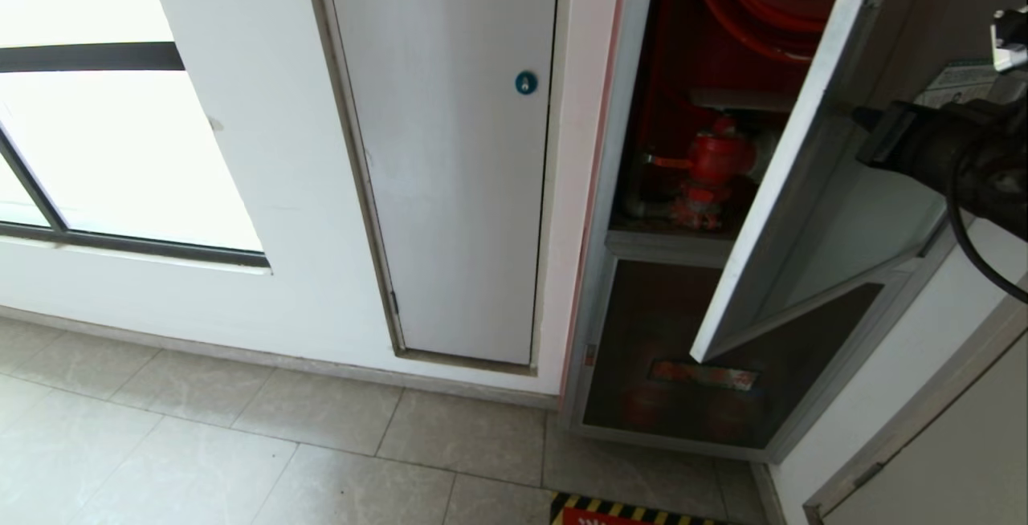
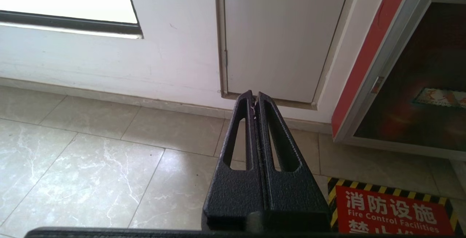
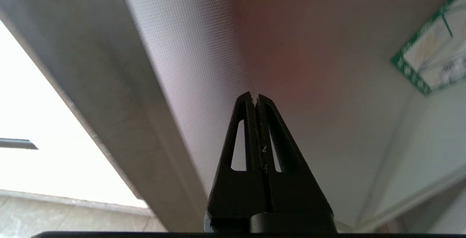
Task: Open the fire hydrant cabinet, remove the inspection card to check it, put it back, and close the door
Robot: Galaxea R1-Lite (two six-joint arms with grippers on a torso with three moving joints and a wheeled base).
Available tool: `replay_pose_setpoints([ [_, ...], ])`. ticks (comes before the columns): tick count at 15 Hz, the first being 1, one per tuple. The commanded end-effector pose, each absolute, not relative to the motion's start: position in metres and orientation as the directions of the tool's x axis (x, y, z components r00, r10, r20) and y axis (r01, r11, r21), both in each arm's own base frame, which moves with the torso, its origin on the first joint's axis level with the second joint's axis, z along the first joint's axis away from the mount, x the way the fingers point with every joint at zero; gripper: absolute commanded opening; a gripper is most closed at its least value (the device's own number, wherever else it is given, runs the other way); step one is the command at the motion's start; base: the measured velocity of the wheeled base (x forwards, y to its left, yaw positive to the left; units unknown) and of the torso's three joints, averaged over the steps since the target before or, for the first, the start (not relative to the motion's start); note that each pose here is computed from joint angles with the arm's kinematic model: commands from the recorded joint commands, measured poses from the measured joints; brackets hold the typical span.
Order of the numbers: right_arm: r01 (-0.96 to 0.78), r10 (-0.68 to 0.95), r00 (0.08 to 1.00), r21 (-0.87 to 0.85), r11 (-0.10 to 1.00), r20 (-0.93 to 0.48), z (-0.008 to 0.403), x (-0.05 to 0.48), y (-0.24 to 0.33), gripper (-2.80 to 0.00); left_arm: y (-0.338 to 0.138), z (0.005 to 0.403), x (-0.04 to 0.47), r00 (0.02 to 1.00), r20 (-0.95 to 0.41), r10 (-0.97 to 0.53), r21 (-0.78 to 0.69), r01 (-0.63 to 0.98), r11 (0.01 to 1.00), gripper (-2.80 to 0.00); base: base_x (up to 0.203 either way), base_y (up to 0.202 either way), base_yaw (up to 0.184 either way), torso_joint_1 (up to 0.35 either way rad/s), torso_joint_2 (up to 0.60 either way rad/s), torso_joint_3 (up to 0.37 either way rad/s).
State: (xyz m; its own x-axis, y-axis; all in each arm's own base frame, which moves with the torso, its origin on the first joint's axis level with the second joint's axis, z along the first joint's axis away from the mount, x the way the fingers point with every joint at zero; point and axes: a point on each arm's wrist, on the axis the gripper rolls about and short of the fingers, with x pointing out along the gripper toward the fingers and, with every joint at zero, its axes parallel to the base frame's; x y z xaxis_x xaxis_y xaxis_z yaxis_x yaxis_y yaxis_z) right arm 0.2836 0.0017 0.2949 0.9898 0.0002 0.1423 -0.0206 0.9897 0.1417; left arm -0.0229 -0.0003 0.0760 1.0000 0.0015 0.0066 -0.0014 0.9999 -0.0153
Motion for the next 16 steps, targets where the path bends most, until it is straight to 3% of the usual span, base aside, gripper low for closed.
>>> replay_pose_setpoints([
  [1,-0.027,0.009,0.992,0.141,0.99,0.125,0.285,0.342,0.006,-2.8,0.0,0.076,-0.023,1.0,0.006,0.002,-0.016,-0.001,1.0,-2.8,0.0,0.0,0.0,0.0,0.0,0.0],
  [9,-0.042,0.016,0.982,0.135,0.99,0.188,0.275,0.452,0.014,-2.8,0.0,0.076,-0.023,1.0,0.006,0.002,-0.016,-0.001,1.0,-2.8,0.0,0.0,0.0,0.0,0.0,0.0],
  [16,-0.03,0.007,0.987,0.139,0.99,0.16,0.266,0.483,0.016,-2.8,0.0,0.076,-0.023,1.0,0.006,0.002,-0.015,-0.001,1.0,-2.8,0.0,0.0,0.0,0.0,0.0,0.0],
])
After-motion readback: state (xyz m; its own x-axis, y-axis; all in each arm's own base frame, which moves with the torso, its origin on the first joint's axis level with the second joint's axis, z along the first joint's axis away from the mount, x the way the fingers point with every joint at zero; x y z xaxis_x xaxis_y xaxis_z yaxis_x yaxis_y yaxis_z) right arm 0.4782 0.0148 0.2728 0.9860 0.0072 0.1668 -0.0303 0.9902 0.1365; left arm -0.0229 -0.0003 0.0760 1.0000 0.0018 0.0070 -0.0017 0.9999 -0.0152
